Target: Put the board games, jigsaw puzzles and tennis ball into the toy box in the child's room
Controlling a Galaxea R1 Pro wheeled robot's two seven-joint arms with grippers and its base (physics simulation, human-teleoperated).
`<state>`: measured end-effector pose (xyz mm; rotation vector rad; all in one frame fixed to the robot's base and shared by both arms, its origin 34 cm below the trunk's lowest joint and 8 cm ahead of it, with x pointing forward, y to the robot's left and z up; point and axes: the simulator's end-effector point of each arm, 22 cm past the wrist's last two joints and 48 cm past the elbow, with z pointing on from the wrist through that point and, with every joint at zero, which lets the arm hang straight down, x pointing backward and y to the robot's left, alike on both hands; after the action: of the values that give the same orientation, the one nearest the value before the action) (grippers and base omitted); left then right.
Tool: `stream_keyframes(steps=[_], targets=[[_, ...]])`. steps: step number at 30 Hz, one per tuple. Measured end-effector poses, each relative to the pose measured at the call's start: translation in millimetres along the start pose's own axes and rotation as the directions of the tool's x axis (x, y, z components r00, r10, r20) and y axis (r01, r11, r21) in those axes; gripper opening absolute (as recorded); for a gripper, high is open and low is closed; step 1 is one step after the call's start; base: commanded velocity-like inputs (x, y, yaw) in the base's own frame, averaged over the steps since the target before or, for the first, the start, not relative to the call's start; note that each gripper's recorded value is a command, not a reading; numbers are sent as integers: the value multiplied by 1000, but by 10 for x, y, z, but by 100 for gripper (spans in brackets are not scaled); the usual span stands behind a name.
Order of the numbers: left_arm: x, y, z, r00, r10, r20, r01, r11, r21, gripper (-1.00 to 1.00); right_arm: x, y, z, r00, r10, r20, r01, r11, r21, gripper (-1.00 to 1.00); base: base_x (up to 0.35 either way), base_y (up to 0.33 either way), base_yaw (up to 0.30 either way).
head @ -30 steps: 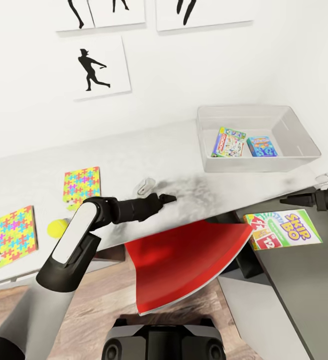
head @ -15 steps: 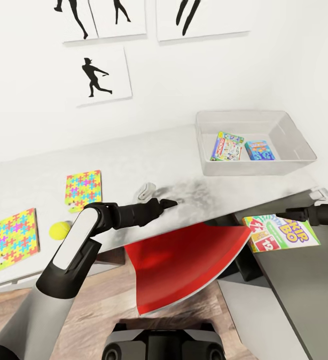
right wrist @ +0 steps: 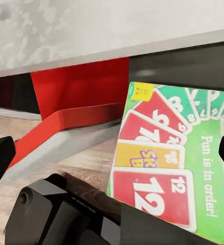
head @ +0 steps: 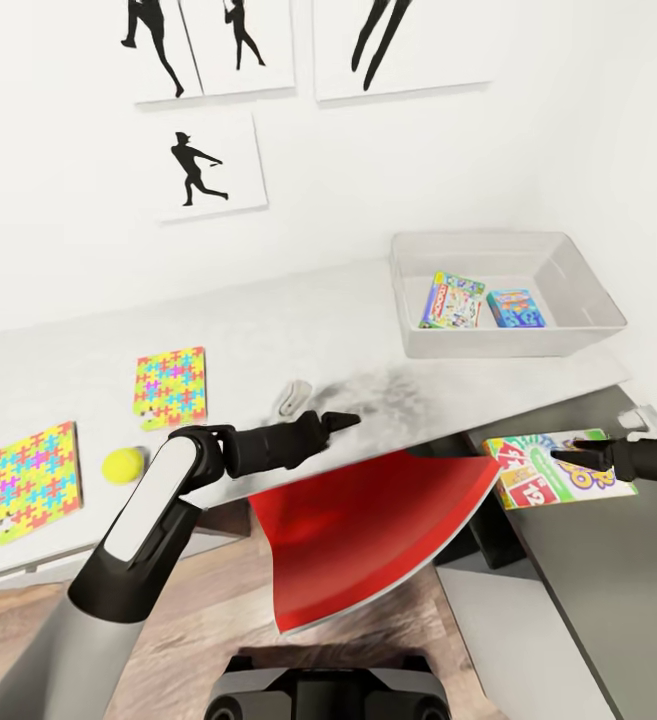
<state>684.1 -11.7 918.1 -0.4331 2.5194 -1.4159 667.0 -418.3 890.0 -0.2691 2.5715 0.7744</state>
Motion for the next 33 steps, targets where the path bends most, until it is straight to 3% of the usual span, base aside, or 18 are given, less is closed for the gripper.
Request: stream_keyframes(steps=[7, 16, 33], targets=[[70, -215, -30, 1000, -7, -5, 8, 995, 97, 100, 237, 94, -3, 1000, -11, 7, 11, 1000, -16, 100, 0, 0, 0], [144, -547, -57, 1000, 6, -15, -3, 979, 203, 100, 234, 176, -66, 998, -9, 55, 10, 999, -32, 100, 0, 0, 0], [208, -707, -122, 1000, 25, -13, -21, 973, 231, 100, 111, 416, -168, 994, -43, 100, 50, 997, -64, 100, 0, 0, 0]])
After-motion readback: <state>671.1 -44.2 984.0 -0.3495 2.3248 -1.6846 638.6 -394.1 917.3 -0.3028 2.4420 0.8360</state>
